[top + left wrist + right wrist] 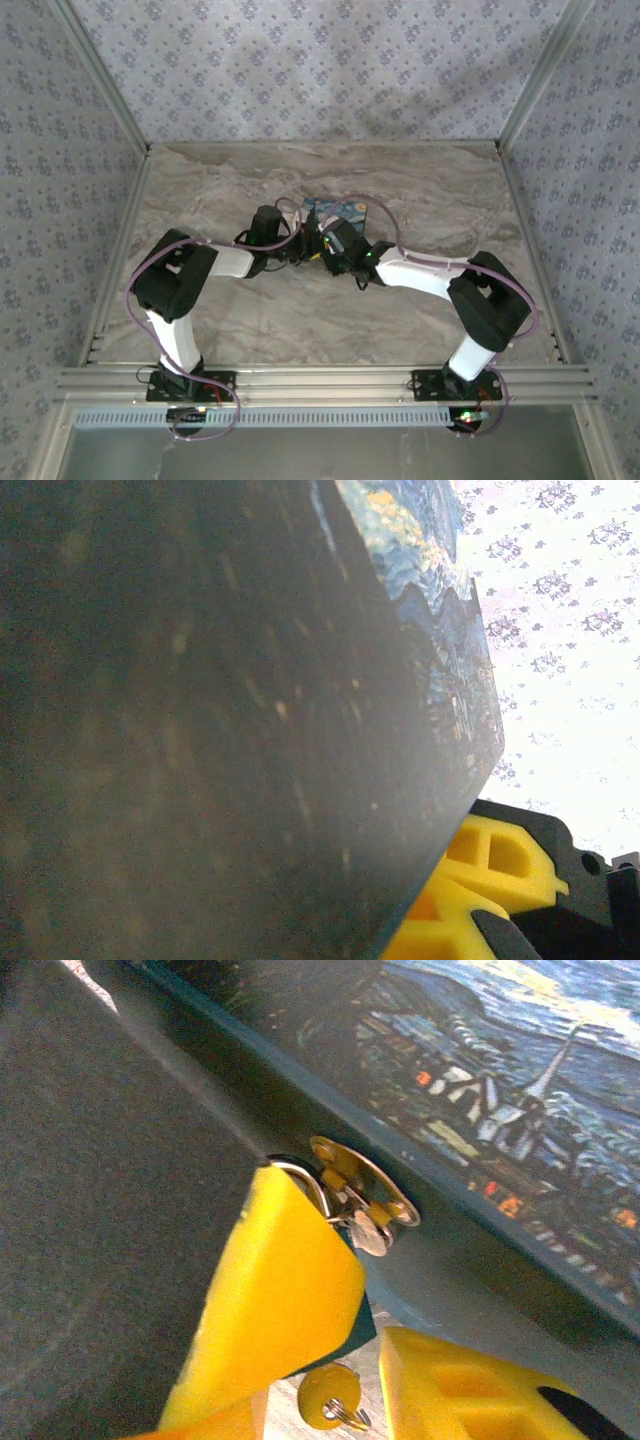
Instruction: Unlock the padlock with the key
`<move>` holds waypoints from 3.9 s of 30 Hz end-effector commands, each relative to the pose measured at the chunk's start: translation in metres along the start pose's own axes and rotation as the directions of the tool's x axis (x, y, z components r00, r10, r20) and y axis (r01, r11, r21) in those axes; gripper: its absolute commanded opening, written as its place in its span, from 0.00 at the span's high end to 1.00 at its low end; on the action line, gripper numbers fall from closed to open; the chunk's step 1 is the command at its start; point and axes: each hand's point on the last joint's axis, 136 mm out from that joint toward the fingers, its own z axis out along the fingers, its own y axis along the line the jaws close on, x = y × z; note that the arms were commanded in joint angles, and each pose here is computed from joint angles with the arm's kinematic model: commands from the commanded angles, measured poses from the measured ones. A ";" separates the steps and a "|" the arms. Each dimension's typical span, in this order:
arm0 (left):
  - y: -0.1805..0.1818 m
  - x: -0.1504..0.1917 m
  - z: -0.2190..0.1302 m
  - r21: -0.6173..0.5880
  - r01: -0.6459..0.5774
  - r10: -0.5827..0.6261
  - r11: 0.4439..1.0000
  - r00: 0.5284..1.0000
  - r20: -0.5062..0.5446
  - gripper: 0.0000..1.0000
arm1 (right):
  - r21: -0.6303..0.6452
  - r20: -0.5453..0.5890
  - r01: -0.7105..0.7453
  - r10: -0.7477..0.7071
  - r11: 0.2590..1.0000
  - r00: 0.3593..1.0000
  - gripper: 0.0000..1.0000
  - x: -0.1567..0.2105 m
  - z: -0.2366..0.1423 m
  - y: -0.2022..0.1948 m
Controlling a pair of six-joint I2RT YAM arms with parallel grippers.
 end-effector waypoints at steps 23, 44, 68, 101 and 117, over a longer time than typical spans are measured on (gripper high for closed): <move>-0.023 -0.004 -0.004 0.067 -0.061 0.061 0.996 0.998 0.000 1.00 | -0.167 -0.033 -0.073 0.068 0.983 0.997 0.81 -0.001 -0.006 0.014; 0.036 0.021 -0.003 -0.233 -0.064 0.050 0.970 0.996 -0.069 0.91 | -0.136 -0.068 -0.233 0.226 0.963 0.972 0.71 0.029 -0.006 -0.005; 0.005 0.000 -0.059 -0.342 -0.179 0.211 0.922 0.976 0.059 0.62 | 0.001 -0.005 -0.261 0.261 0.965 0.965 0.71 0.003 0.013 -0.052; 0.023 -0.035 -0.094 -0.429 -0.092 0.195 0.899 0.960 0.202 0.54 | 0.156 -0.147 -0.155 0.178 0.976 0.973 0.71 0.042 0.049 0.003; 0.024 -0.037 -0.093 -0.422 -0.088 0.189 0.902 0.960 0.204 0.54 | 0.158 -0.205 -0.123 0.155 0.980 0.966 0.89 0.056 0.036 0.007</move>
